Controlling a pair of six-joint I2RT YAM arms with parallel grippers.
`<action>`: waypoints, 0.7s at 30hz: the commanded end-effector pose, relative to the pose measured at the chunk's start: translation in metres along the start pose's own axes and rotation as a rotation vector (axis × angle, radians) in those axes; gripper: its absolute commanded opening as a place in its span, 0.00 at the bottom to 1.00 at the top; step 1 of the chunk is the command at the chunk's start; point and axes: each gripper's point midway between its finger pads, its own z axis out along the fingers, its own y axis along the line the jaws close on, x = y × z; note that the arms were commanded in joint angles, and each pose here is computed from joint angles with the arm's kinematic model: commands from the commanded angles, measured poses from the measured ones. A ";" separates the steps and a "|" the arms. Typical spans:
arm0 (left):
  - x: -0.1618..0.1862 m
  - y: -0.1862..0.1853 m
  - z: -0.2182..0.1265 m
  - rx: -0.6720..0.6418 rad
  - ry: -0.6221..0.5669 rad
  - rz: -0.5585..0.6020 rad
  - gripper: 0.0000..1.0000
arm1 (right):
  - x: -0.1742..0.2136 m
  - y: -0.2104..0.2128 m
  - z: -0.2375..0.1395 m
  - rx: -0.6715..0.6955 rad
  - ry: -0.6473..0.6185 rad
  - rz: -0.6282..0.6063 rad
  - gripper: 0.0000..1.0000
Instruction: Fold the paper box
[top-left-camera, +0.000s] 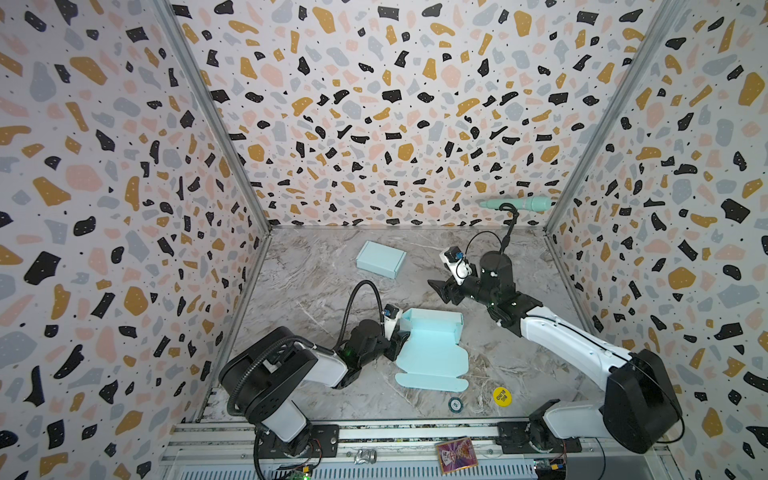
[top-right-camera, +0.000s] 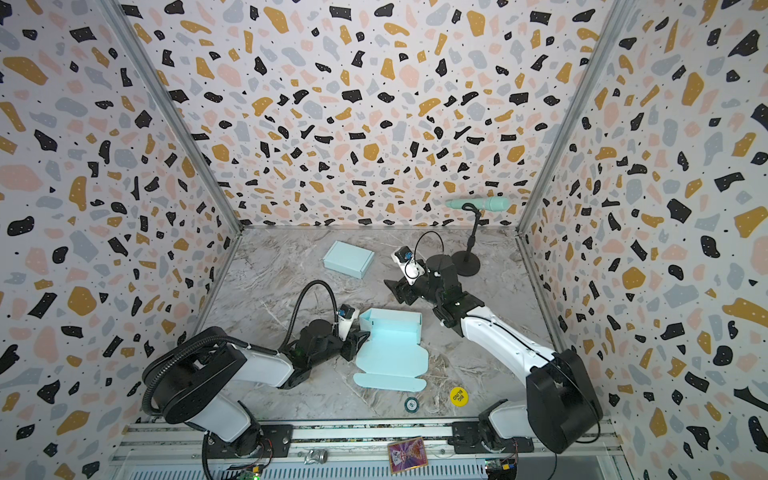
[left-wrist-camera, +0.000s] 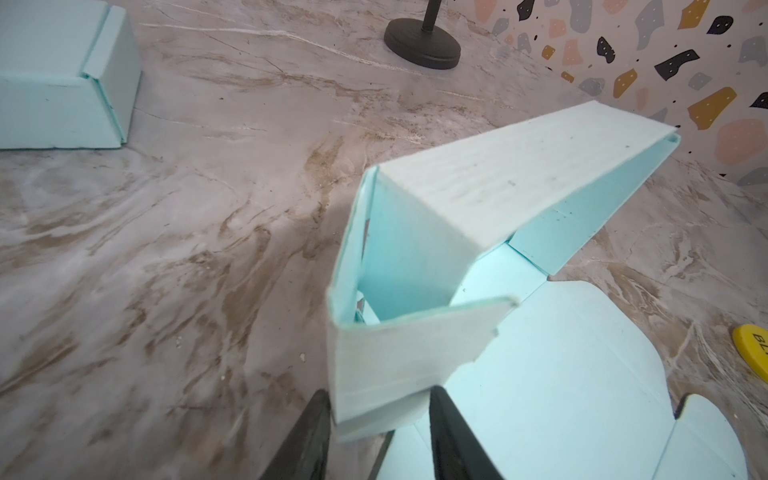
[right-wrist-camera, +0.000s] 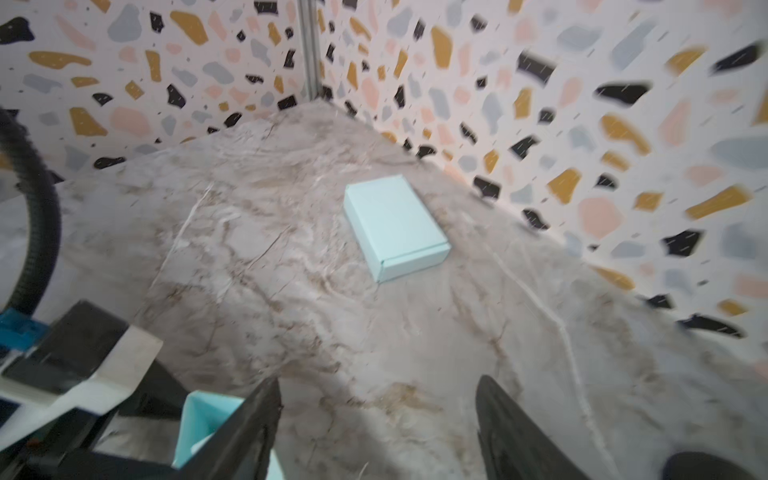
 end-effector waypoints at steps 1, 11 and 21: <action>-0.008 -0.005 0.003 0.018 -0.018 0.034 0.41 | 0.017 0.030 -0.003 -0.208 0.086 0.123 0.78; -0.011 -0.011 0.008 0.059 -0.016 0.034 0.44 | 0.063 0.037 0.008 -0.270 0.230 0.190 0.80; -0.014 -0.021 0.014 0.132 0.000 0.043 0.45 | 0.099 0.041 0.016 -0.307 0.315 0.231 0.67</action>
